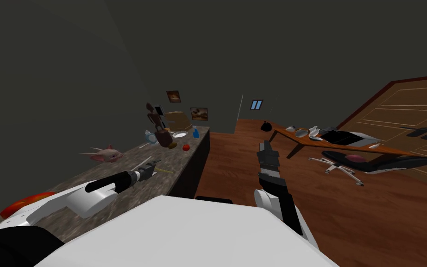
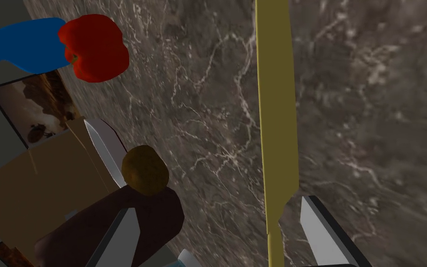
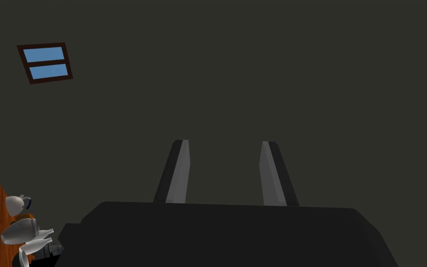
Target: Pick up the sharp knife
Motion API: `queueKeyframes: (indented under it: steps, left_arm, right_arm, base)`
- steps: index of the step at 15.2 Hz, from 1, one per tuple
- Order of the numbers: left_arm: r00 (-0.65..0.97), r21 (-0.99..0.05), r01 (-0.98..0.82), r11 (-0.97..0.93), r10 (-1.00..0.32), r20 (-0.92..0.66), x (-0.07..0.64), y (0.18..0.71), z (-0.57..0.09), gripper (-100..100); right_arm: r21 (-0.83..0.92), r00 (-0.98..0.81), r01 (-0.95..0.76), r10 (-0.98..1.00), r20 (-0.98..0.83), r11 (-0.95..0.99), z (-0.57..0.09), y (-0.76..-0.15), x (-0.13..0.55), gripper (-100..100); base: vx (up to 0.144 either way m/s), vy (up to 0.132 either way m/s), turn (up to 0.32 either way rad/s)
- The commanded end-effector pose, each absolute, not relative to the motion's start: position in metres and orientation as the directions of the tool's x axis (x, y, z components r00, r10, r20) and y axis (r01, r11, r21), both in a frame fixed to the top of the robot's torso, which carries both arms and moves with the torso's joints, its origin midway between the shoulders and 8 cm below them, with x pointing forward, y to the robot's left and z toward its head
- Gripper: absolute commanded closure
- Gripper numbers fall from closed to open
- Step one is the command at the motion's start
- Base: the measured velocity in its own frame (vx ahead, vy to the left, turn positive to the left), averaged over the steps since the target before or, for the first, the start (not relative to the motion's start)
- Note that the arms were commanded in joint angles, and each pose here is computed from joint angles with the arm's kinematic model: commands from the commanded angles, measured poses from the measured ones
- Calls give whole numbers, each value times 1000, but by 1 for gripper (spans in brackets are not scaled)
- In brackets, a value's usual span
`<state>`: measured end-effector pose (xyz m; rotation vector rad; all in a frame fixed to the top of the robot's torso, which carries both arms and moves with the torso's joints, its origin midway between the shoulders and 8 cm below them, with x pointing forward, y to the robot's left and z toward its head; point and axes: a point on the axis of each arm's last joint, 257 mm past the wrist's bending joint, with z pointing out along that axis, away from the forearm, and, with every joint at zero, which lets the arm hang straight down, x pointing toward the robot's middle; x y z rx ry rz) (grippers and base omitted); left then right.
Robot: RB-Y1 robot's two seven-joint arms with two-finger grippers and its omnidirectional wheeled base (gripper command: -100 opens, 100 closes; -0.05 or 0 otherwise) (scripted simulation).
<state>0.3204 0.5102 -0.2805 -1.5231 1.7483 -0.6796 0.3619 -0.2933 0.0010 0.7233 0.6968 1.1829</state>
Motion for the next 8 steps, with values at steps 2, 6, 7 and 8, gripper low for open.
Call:
queueKeyframes:
  steps: [2,6,7,8]
  left_arm:
    - [-51,-752,-638,163,-984,-170,313,516,-284,-100]
    - [-46,-717,-679,157,-984,-172,302,524,-289,-100]
    - [-44,-704,-693,155,-984,-173,297,528,-291,-100]
    - [-44,-704,-693,155,-984,-173,297,528,-291,-100]
  right_arm:
    - [802,232,-557,967,-100,217,1,-293,362,0]
    - [802,232,-557,967,-100,217,1,-293,362,0]
    - [802,232,-557,967,-100,217,1,-293,362,0]
    - [802,232,-557,967,-100,217,1,-293,362,0]
  base:
    - [6,-2,-34]
    - [8,21,-49]
    - [0,28,2]
    - [1,20,-8]
